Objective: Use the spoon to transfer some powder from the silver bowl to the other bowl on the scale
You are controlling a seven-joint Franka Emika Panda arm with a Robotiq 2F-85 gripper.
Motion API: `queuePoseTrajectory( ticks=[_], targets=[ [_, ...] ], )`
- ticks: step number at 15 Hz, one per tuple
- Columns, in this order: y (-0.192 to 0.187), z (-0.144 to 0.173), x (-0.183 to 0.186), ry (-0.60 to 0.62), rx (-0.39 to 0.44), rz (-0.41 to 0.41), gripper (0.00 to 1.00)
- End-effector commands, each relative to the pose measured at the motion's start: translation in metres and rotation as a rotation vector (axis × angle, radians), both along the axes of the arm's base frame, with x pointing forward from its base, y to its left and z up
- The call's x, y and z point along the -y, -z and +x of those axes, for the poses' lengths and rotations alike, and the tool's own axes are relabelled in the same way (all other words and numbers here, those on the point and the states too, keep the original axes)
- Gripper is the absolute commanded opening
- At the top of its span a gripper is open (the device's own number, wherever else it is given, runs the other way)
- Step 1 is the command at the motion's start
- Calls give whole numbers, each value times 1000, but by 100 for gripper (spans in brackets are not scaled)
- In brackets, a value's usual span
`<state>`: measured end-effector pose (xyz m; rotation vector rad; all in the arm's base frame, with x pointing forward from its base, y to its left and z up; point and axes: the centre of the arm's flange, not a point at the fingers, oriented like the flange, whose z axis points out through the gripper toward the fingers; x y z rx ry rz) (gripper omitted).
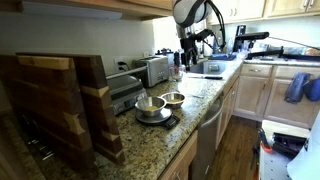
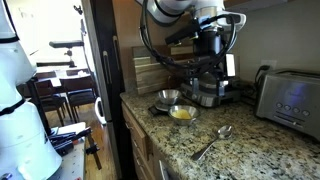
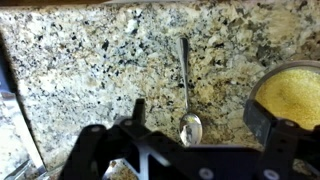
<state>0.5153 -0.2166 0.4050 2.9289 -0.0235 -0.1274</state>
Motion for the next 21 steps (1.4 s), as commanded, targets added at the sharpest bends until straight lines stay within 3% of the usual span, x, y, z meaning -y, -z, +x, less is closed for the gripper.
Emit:
queuePoseTrajectory(
  ticks=[1, 7, 11, 14, 15, 21],
  targets=[
    [7, 2, 3, -40, 1, -2, 100],
    [68, 16, 19, -129, -25, 108, 100],
    [107, 25, 36, -78, -11, 122, 100],
    [119, 29, 47, -38, 6, 127, 100],
    [118, 24, 38, -53, -26, 120, 100],
    [133, 30, 43, -86, -15, 126, 100]
  ],
)
